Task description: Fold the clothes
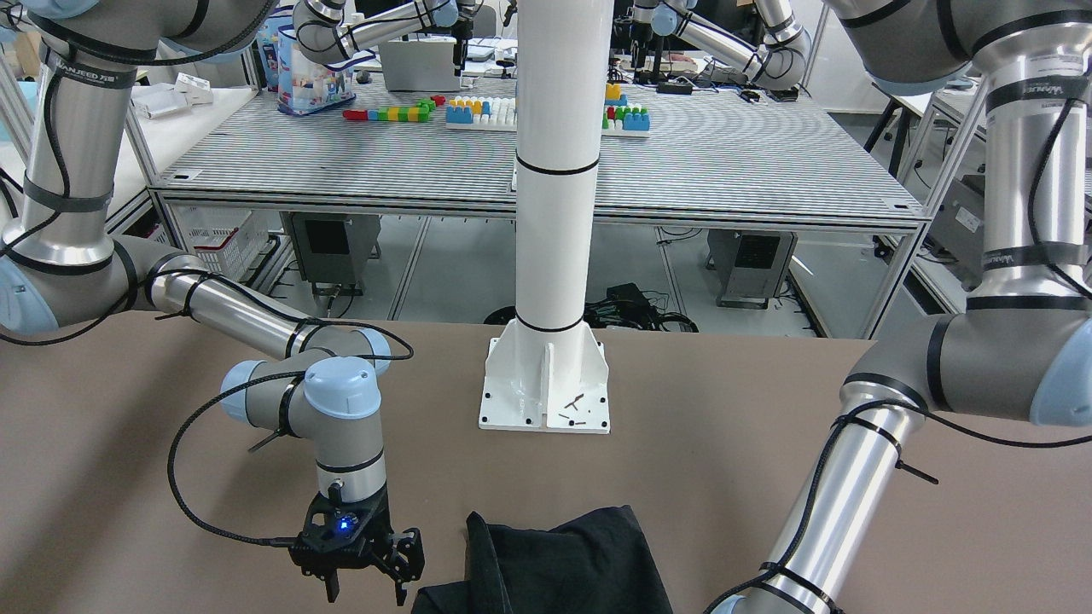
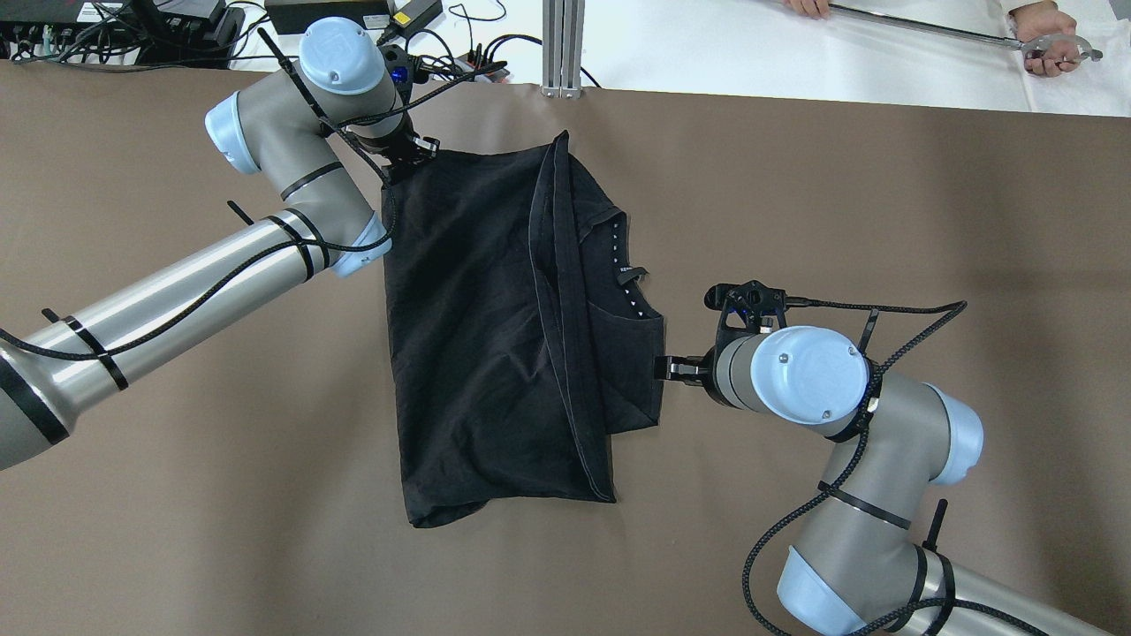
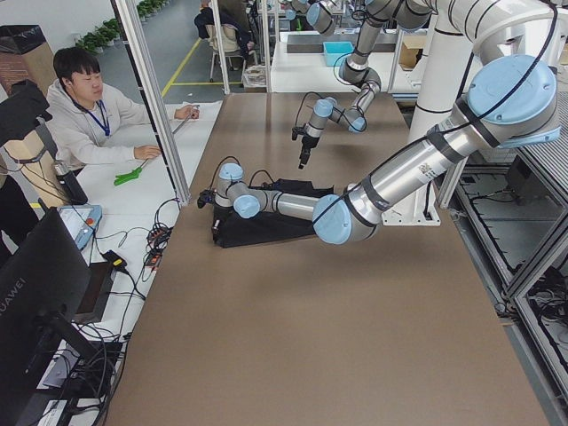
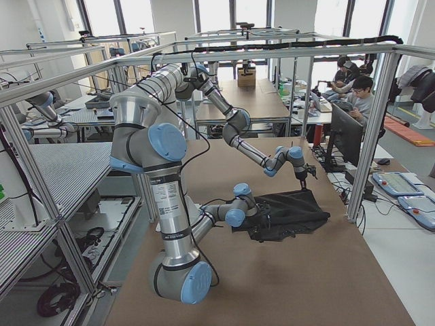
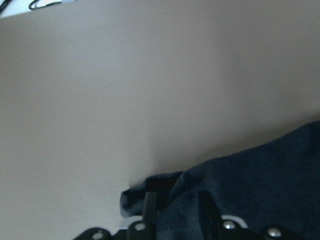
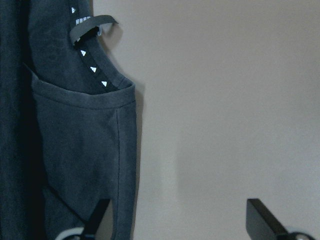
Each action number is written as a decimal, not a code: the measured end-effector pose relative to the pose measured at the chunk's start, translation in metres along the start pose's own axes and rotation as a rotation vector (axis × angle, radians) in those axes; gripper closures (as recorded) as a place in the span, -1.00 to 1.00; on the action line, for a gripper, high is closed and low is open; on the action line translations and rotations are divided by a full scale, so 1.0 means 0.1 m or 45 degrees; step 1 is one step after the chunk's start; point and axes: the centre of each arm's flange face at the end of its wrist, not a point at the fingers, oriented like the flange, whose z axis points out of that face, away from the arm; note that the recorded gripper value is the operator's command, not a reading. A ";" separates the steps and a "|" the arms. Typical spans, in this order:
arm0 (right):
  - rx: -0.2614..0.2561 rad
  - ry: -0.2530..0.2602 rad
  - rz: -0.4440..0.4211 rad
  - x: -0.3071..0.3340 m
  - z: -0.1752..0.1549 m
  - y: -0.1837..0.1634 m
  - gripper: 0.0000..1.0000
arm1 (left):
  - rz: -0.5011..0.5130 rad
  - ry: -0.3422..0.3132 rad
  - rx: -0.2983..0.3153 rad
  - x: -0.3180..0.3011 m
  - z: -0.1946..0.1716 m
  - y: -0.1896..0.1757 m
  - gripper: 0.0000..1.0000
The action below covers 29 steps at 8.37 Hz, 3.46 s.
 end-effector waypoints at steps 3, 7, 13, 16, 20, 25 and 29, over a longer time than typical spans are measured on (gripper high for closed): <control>-0.001 -0.002 0.210 -0.04 0.00 0.01 -0.78 | 0.023 0.087 -0.003 -0.37 -0.28 -0.10 -1.00; 0.098 -0.011 0.572 -0.23 0.39 0.35 -0.64 | 0.028 0.102 -0.011 -0.52 -0.26 0.05 -1.00; 0.079 -0.074 0.687 -0.59 0.58 0.78 1.00 | 0.029 0.102 -0.015 -0.52 -0.23 0.08 -1.00; 0.076 -0.104 0.698 -0.62 0.46 0.78 1.00 | 0.024 0.104 -0.019 -0.50 -0.21 0.11 -1.00; 0.053 -0.158 0.662 -0.50 0.14 1.05 1.00 | 0.024 0.104 -0.023 -0.48 -0.19 0.14 -1.00; 0.053 -0.152 0.594 -0.48 0.12 1.35 -0.88 | 0.014 0.117 -0.010 -0.55 -0.23 0.25 -1.00; 0.114 -0.142 0.414 -0.52 0.05 1.15 -0.88 | 0.005 0.125 -0.003 -0.56 -0.27 0.29 -1.00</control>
